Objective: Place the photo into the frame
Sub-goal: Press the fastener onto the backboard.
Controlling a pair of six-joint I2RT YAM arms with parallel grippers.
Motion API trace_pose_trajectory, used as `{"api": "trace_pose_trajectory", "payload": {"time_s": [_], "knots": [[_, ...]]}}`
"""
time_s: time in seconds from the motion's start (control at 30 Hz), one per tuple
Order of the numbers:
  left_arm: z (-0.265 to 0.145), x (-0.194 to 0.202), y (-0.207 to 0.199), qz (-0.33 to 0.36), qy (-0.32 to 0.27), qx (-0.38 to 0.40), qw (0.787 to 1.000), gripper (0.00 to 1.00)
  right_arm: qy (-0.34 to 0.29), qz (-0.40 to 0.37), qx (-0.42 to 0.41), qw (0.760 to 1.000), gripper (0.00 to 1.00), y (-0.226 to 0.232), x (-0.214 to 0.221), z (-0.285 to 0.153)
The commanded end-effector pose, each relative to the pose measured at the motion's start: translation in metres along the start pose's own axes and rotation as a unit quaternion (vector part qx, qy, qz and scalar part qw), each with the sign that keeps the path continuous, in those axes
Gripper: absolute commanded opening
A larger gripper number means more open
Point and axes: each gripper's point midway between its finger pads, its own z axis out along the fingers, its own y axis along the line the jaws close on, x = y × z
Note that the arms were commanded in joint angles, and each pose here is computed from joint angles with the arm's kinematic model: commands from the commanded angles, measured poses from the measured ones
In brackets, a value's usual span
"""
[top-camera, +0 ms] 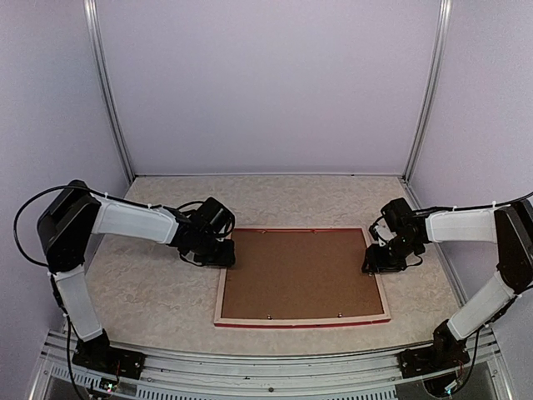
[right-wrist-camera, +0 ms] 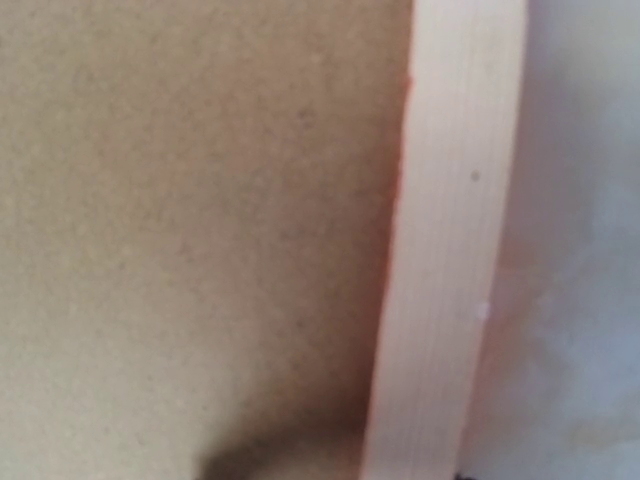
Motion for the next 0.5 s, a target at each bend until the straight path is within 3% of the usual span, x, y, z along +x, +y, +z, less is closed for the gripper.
{"api": "trace_pose_trajectory", "payload": {"time_s": [0.0, 0.47], "knots": [[-0.003, 0.012, 0.012, 0.002, 0.013, -0.011, 1.000, 0.35, -0.002, -0.013, -0.013, 1.000, 0.51, 0.009, -0.002, 0.000], [-0.003, 0.024, 0.023, -0.011, 0.014, -0.008, 1.000, 0.27, 0.001, -0.014, -0.010, 1.000, 0.51, 0.008, -0.001, -0.001]]}}
